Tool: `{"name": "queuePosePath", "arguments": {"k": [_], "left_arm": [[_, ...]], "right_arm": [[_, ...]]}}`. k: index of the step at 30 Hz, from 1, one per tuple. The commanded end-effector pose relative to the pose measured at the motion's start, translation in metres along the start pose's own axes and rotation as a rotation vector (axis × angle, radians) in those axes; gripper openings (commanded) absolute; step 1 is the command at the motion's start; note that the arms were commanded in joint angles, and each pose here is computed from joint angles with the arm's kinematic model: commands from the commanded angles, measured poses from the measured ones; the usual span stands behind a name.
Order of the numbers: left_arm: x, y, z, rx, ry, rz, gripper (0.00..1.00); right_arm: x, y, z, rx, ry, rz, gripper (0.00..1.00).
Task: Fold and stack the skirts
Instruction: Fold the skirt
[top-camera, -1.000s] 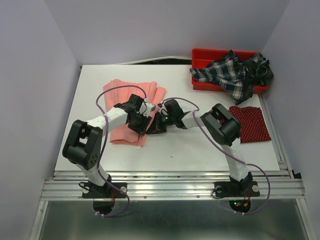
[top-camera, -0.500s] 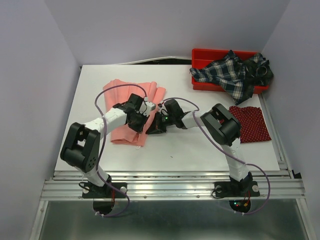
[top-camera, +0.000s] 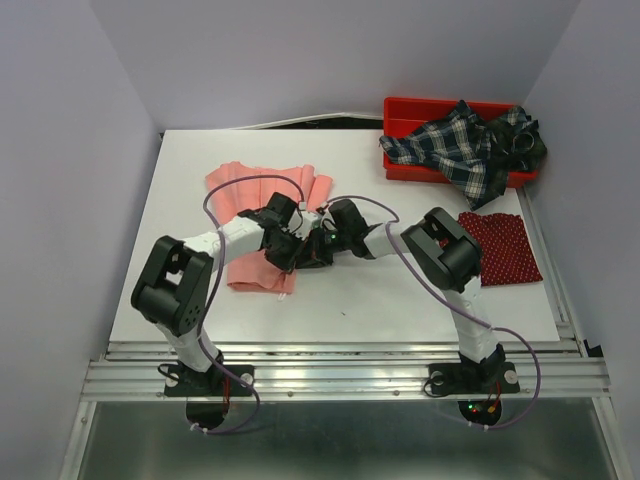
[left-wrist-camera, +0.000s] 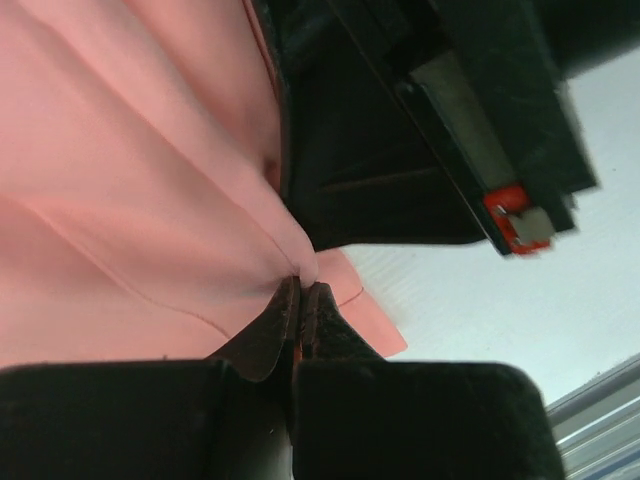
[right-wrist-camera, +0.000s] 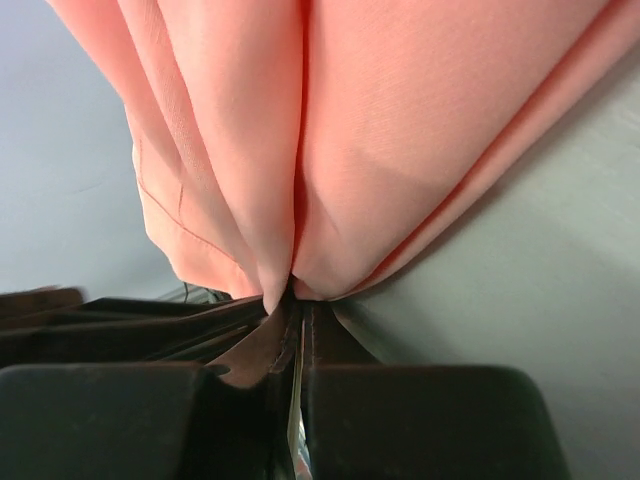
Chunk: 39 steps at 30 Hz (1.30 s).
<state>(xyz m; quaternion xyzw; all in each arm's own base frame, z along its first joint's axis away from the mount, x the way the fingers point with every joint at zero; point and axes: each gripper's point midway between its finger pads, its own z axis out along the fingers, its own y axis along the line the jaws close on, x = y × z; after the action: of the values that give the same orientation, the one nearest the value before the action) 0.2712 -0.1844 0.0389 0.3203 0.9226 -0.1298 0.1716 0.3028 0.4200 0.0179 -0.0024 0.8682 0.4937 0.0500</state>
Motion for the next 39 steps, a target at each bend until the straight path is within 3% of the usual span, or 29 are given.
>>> {"name": "queuePosePath", "arguments": {"k": [1, 2, 4, 6, 7, 12, 18, 19, 22, 25, 29, 35, 39], "left_arm": [[0.008, -0.016, 0.017, 0.099, 0.052, -0.016, 0.02], [0.012, -0.018, 0.023, 0.121, 0.075, -0.024, 0.04], [0.017, -0.02, 0.027, 0.136, 0.099, -0.028, 0.05], [0.027, -0.019, 0.032, 0.142, 0.142, -0.029, 0.05], [0.028, -0.018, 0.032, 0.149, 0.148, -0.029, 0.05], [0.049, -0.017, 0.021, 0.152, 0.185, 0.041, 0.01], [0.052, -0.017, 0.006, 0.154, 0.247, 0.174, 0.0], [0.056, -0.017, 0.005, 0.149, 0.265, 0.192, 0.0], [0.064, -0.014, 0.005, 0.123, 0.307, 0.268, 0.0], [0.07, -0.011, 0.004, 0.096, 0.324, 0.285, 0.03], [0.071, -0.012, 0.007, 0.101, 0.326, 0.275, 0.06], [0.067, -0.011, 0.007, 0.081, 0.306, 0.274, 0.07], [0.067, -0.008, 0.005, 0.066, 0.299, 0.281, 0.07]], "right_arm": [[0.016, -0.064, 0.004, 0.209, -0.024, 0.064, 0.01], [0.016, -0.063, 0.002, 0.21, -0.025, 0.055, 0.01], [0.018, -0.062, -0.003, 0.218, -0.021, 0.034, 0.1], [0.007, -0.068, -0.023, 0.256, -0.035, 0.016, 0.27], [0.002, -0.071, -0.032, 0.273, -0.045, 0.012, 0.29], [-0.027, -0.08, -0.09, 0.361, -0.098, -0.007, 0.33], [-0.1, -0.035, -0.142, 0.338, -0.308, -0.19, 0.36], [-0.122, -0.017, -0.146, 0.329, -0.356, -0.251, 0.4], [-0.154, 0.008, -0.146, 0.3, -0.414, -0.324, 0.51], [-0.198, 0.046, -0.143, 0.242, -0.489, -0.373, 0.54], [-0.23, 0.057, -0.128, 0.2, -0.521, -0.356, 0.57], [-0.259, 0.04, -0.097, 0.179, -0.537, -0.309, 0.68], [-0.265, 0.036, -0.089, 0.163, -0.542, -0.304, 0.68]]}}
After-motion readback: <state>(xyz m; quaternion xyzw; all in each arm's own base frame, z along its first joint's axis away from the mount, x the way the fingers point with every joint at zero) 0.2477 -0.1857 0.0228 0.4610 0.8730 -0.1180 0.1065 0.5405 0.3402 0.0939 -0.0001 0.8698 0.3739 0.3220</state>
